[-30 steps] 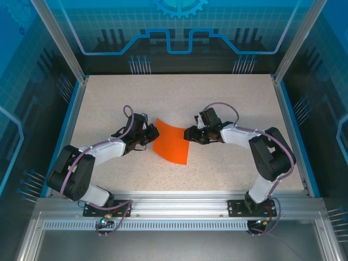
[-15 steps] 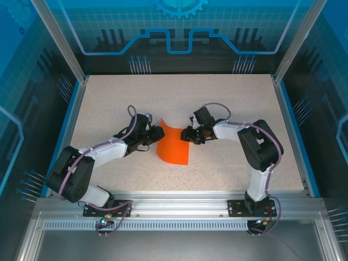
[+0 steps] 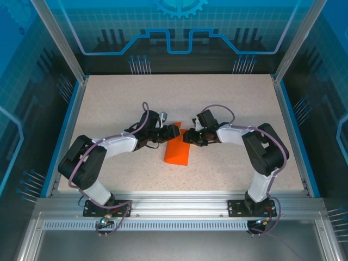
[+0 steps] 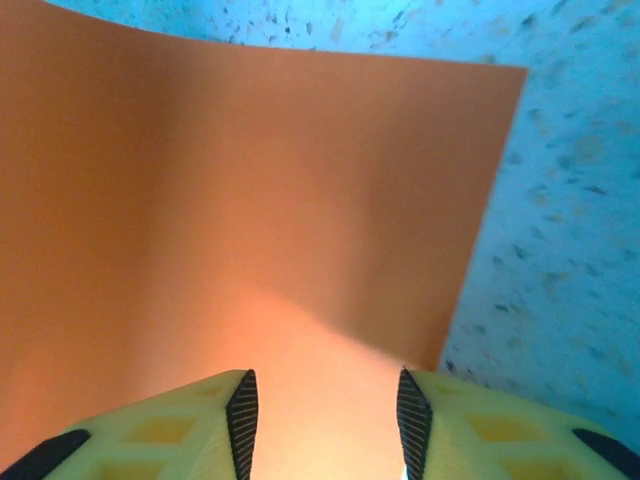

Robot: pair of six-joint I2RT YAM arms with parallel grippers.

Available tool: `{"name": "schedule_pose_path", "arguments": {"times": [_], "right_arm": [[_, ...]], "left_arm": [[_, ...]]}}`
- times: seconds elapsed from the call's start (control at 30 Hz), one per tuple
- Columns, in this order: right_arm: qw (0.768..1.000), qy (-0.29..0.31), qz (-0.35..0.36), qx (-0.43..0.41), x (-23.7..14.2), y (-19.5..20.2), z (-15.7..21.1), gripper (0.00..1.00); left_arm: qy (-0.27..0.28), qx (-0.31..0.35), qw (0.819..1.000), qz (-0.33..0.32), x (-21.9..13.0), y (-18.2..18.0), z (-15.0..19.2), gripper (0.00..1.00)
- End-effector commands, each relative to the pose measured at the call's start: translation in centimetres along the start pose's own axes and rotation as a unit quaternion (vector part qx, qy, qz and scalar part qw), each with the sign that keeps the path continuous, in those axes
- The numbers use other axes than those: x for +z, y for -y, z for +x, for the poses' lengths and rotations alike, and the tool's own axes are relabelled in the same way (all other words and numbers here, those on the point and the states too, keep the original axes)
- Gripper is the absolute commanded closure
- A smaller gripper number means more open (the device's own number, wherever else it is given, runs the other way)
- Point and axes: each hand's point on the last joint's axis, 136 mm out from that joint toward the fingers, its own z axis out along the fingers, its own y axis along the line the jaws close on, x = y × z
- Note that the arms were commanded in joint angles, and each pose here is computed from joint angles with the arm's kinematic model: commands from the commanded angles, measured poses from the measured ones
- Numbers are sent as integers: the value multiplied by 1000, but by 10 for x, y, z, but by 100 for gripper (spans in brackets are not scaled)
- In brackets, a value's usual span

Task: Fold a paper plane with a square sheet of paper (fold left side to right side)
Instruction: First fold in half a square sheet of paper at the center of the table.

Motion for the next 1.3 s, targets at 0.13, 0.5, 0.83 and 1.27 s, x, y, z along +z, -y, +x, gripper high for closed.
{"name": "schedule_pose_path", "arguments": {"times": [0.13,0.5,0.83,1.27], "right_arm": [[997,68,-40,-17,-43,-14,-17,50],[988,28,-154,2,-26,-61,-8,51],[989,1,-146,17,-11,-56,1,74],[999,-19,-41,20,-2,-22,8,100]], "left_arm": [[-3,-3,1000,1,7,4,-3,70],[-6,-9,1000,-19,10,-5,-1,94],[-7,-10,1000,-19,11,-5,0,96],[32,40,992,-111,-26,-20,-11,46]]}}
